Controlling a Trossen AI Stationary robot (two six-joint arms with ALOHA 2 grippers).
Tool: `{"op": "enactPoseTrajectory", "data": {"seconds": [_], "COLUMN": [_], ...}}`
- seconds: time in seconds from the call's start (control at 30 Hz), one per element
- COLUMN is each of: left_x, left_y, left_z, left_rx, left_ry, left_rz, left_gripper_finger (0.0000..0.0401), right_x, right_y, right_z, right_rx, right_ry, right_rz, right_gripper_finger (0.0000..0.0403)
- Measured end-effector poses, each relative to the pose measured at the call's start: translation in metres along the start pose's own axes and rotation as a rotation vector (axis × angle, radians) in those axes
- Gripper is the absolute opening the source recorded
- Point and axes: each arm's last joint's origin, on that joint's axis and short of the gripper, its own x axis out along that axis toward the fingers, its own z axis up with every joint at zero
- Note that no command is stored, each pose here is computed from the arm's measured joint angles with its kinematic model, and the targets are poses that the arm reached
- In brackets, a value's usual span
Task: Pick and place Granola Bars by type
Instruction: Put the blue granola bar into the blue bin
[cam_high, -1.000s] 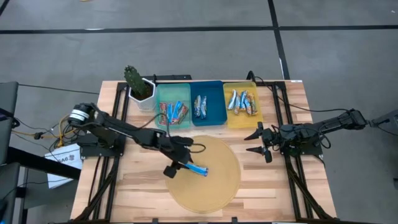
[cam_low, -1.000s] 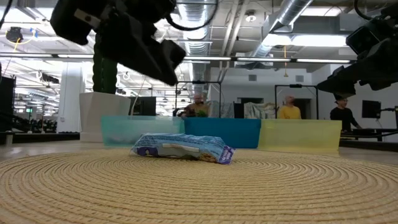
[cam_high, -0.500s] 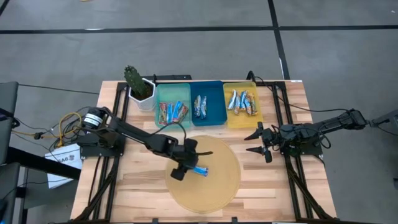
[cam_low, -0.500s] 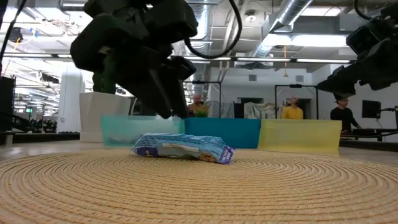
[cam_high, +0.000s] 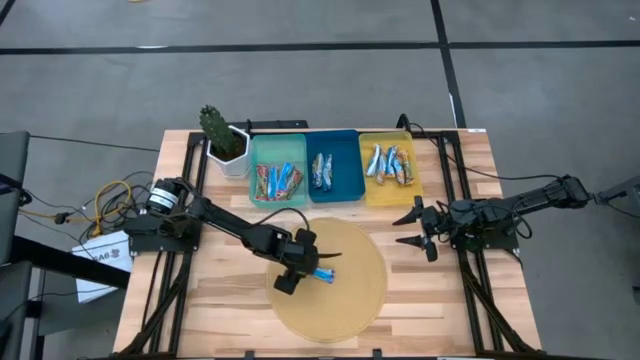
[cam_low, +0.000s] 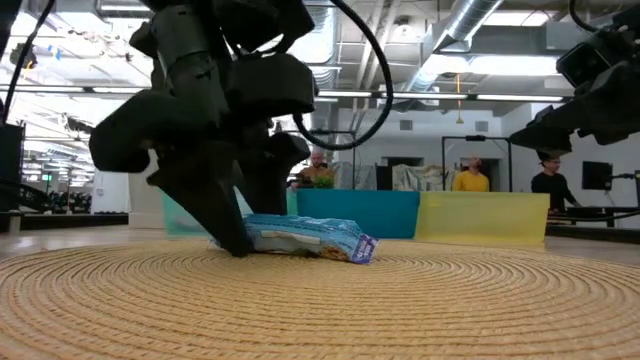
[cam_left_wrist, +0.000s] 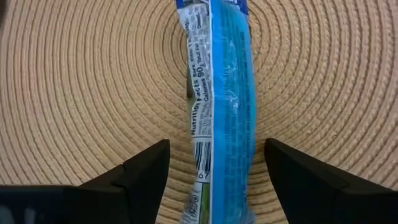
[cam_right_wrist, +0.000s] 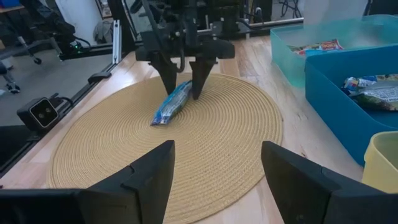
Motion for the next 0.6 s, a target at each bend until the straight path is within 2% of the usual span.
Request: {"op": "enactPoseTrajectory", "data": {"seconds": [0.23,0.6], "left_x": [0.003,0.0033], "left_y": [0.0007,-0.0002], "left_z": [-0.0001,-0.0006], "left_rx": [-0.004,-0.009], "left_ry": [0.003,0.004], "left_rz": [0.043,0.011], "left_gripper_finger": [0.0235,0.0112], "right_x": [0.0,0.0], "right_y": [0.0,0.0], "right_z": [-0.0001,-0.0001], "right_rx": [0.0,0.0], "right_ry": [0.001,0.001], "right_rz": [0.0,0.0], "right_gripper_finger": [0.0234,0.0234]}}
